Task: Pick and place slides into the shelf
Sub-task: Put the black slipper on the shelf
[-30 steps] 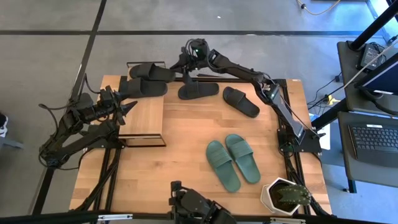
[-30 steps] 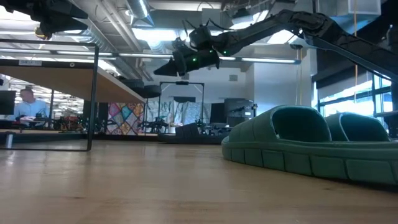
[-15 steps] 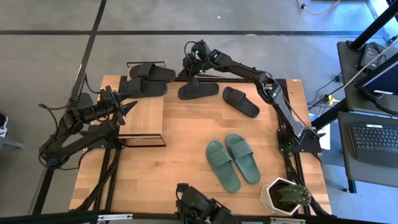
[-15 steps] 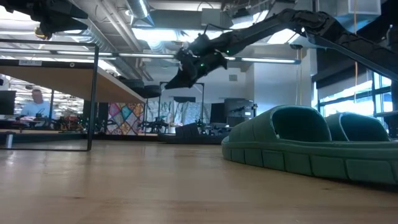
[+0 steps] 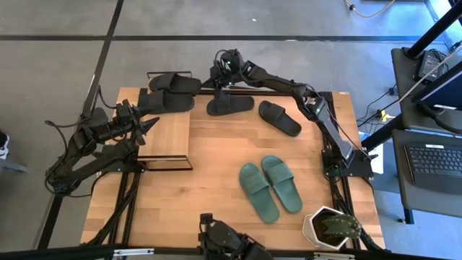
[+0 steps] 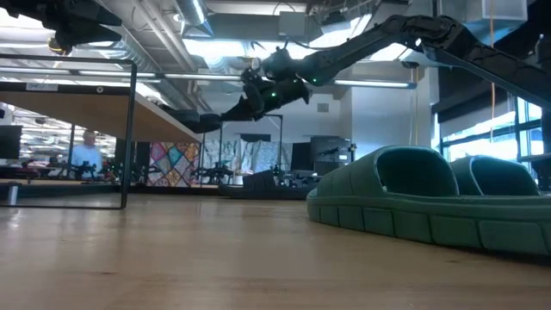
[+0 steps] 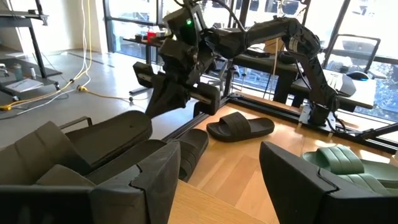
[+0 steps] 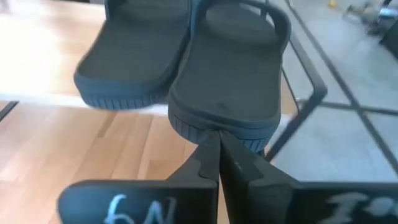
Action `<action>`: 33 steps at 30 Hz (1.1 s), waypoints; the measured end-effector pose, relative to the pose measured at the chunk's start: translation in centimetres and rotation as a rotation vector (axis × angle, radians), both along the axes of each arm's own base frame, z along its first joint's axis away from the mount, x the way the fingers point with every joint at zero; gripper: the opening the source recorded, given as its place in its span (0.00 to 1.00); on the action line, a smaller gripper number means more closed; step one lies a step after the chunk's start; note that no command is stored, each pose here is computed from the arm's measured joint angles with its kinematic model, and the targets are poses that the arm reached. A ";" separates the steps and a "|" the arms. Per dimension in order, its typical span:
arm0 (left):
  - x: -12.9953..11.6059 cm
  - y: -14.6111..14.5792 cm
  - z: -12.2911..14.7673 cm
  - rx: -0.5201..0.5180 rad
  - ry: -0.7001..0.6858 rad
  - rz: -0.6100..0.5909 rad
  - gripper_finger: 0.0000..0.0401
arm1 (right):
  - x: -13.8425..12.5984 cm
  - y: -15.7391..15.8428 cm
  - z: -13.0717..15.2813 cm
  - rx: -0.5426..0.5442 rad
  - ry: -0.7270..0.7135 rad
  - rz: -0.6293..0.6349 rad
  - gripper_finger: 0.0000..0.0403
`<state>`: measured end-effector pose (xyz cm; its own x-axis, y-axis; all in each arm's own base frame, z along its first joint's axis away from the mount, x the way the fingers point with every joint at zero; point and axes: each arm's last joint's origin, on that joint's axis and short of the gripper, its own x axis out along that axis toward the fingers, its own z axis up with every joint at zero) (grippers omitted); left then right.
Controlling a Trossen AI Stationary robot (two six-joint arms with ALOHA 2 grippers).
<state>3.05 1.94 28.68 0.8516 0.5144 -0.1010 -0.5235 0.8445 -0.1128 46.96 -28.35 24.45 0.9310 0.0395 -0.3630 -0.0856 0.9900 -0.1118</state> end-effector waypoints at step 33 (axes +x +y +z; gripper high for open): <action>0.0 0.0 0.0 0.001 0.000 0.001 0.53 | 1.6 -0.7 -2.3 -0.027 -0.090 -0.051 0.03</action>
